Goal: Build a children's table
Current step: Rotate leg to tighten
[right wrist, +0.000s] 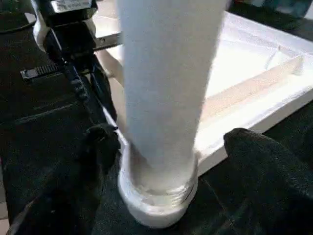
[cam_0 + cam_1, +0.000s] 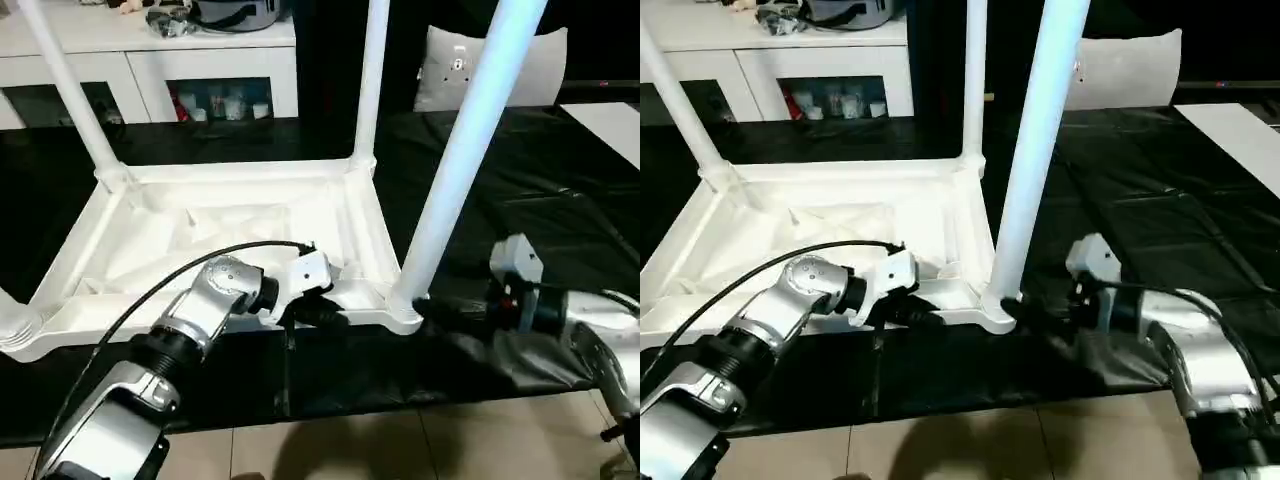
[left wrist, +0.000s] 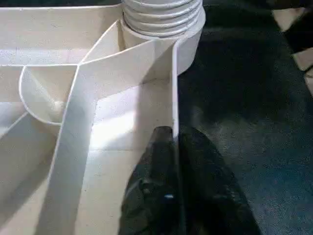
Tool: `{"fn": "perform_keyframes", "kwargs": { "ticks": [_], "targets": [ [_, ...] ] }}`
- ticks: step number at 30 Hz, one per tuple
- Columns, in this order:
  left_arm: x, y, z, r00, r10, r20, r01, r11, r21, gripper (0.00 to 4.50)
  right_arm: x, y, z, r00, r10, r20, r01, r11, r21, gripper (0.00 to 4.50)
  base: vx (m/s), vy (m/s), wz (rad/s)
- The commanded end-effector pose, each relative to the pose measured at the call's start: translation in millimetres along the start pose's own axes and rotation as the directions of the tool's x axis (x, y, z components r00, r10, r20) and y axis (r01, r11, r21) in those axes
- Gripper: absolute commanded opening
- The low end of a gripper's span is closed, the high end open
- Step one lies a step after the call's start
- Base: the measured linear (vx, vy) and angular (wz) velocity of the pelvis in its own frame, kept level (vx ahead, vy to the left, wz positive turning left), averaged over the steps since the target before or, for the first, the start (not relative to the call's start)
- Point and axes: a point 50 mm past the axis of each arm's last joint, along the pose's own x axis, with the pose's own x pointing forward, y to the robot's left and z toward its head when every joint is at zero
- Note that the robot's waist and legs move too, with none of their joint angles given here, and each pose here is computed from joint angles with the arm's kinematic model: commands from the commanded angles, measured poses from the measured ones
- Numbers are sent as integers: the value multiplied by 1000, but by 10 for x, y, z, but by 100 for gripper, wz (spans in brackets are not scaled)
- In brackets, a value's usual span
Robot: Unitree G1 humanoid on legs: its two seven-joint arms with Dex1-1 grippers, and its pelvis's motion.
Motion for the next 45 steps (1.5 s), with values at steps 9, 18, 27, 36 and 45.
{"fn": "perform_keyframes", "kwargs": {
  "ticks": [9, 18, 27, 36, 45],
  "targets": [
    [49, -44, -23, 999, -50, -19, 51, 998, 37, 0, 77, -46, 4, 994, 106, -42, -105, 994, 26, 301, 0, 0, 0],
    [34, -4, -30, 999, -32, -38, 33, 999, 25, 0, 157, -38, 3, 985, 161, -56, -158, 986, 60, 228, 0, 0, 0],
    [94, -1, 68, 998, 20, 60, -16, 998, -58, 0, 324, 93, 15, 994, 109, 1, -108, 986, 125, 196, 0, 0, 0],
    [511, -2, 419, 947, 288, 145, -248, 938, -243, 0, 896, 60, 40, 923, -385, -8, 372, 887, 275, 194, 0, 0, 0],
    [543, 11, 466, 929, 344, 136, -322, 933, -159, 0, 920, 19, 47, 883, -470, 17, 454, 862, 225, 264, 0, 0, 0]
  ]
}}
